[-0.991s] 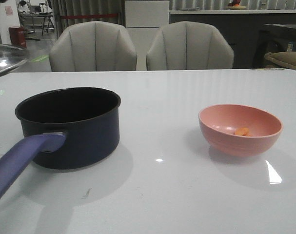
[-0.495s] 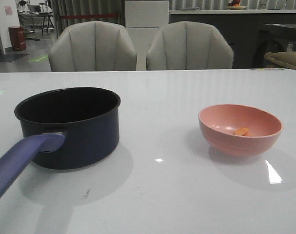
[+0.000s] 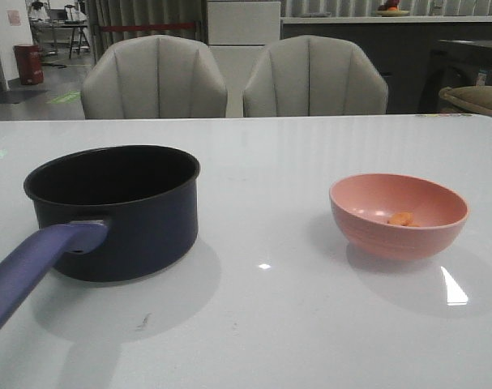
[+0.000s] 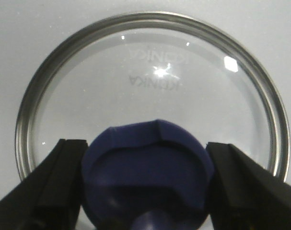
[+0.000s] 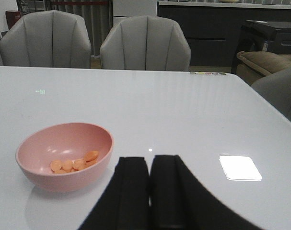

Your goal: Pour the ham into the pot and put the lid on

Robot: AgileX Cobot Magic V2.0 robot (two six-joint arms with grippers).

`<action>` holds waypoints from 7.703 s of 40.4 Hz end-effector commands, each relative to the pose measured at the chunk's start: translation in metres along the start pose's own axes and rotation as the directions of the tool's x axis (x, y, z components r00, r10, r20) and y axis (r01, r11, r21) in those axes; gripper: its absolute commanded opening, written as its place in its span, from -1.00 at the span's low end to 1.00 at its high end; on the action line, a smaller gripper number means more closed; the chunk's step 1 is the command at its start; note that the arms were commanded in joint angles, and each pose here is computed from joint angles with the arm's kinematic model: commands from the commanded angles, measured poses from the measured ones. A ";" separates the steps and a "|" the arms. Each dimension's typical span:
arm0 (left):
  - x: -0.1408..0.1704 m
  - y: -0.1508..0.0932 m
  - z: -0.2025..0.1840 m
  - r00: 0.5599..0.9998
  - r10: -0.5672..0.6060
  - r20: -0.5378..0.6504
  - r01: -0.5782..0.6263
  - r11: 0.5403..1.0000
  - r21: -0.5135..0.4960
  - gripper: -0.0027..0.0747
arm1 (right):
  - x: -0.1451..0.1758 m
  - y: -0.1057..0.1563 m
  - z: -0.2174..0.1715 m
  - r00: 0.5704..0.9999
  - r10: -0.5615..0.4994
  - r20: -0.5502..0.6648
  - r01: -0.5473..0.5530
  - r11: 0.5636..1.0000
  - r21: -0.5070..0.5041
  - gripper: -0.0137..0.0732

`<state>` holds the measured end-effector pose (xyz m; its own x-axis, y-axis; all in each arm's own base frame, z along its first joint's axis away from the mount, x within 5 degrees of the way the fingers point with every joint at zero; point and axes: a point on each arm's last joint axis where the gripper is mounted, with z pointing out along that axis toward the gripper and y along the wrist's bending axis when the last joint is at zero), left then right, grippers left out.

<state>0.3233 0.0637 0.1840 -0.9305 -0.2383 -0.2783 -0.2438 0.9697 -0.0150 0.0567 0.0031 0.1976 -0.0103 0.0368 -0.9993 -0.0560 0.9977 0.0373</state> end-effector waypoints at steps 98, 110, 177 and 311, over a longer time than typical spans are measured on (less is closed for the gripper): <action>0.237 -0.012 -0.180 0.308 -0.107 0.945 -0.416 0.878 0.235 0.49 | -0.010 0.002 -0.002 0.995 -0.002 0.102 0.006 0.999 -0.032 -0.35; 0.236 -0.012 -0.180 0.291 -0.105 0.951 -0.418 0.880 0.225 0.49 | -0.037 0.003 -0.005 0.984 0.105 0.147 -0.098 0.994 -0.049 -0.35; 0.236 -0.012 -0.180 0.294 -0.102 0.950 -0.418 0.880 0.224 0.49 | -0.033 0.039 0.275 0.554 0.089 -0.828 -0.105 0.994 0.037 0.51; 0.236 -0.012 -0.180 0.294 -0.102 0.950 -0.418 0.880 0.224 0.49 | -0.089 0.299 0.277 0.382 -0.731 0.565 0.882 0.471 0.012 -0.36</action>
<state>0.0580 -0.0140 0.2746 -0.0809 -0.0800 -0.9935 0.2221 0.9703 -0.0962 0.3215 0.3190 0.2504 0.5286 -0.6952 -0.4871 -0.2123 0.4473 -0.8688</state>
